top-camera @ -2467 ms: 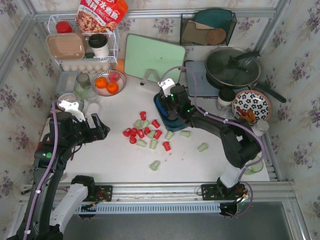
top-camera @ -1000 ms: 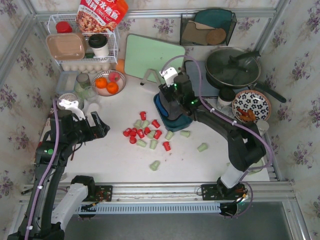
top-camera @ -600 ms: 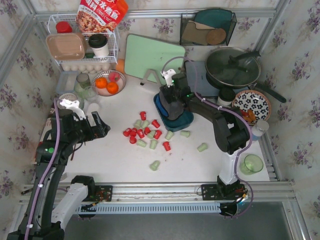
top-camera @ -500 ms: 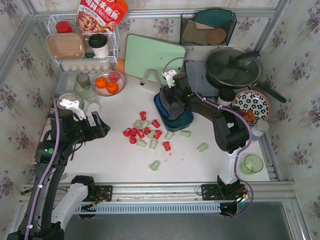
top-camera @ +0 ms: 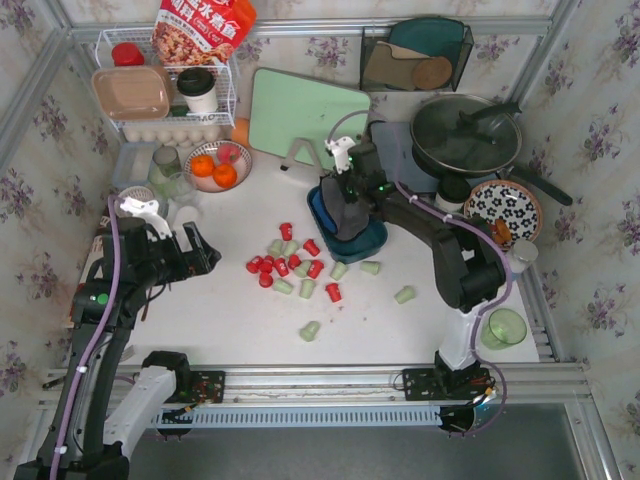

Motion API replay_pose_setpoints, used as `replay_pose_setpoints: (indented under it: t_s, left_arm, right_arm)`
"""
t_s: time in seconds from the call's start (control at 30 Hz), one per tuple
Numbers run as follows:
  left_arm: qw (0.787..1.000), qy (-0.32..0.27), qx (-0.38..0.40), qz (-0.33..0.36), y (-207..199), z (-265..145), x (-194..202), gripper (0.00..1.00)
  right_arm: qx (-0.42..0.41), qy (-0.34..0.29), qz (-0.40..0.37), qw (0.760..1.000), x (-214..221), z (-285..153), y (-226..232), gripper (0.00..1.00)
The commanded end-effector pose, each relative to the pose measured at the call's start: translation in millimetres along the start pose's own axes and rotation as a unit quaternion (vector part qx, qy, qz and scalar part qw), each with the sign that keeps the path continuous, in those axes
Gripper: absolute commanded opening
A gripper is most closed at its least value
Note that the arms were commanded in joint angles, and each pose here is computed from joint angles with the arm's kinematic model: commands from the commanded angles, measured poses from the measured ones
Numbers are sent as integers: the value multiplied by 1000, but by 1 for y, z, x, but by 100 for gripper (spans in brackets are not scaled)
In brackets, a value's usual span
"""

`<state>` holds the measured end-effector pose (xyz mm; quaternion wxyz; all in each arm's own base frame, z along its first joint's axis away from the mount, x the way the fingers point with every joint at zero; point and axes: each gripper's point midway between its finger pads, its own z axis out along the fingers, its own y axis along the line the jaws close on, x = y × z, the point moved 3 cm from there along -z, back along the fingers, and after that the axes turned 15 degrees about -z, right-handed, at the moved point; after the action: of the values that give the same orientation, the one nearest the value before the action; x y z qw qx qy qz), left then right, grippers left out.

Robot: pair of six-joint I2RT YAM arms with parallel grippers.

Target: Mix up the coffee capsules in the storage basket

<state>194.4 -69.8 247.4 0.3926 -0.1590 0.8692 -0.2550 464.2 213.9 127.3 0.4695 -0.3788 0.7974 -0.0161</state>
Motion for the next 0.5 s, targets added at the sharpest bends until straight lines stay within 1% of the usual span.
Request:
replay_pose_setpoints:
  t_s: [0.0, 0.2, 0.37, 0.47]
  left_arm:
    - [1000, -5, 9, -1, -3, 1, -3, 100]
    - [1000, -4, 11, 2, -4, 2, -3, 100]
    - [998, -15, 61, 26, -21, 2, -11, 98]
    - [995, -27, 93, 40, -37, -2, -19, 97]
  right_arm:
    - [10, -41, 14, 999, -32, -27, -12, 0]
    - [39, -102, 36, 993, -79, -88, -35, 0]
    - [41, -163, 28, 985, -122, -146, -41, 0]
    - [34, -192, 13, 981, -142, -175, -35, 0]
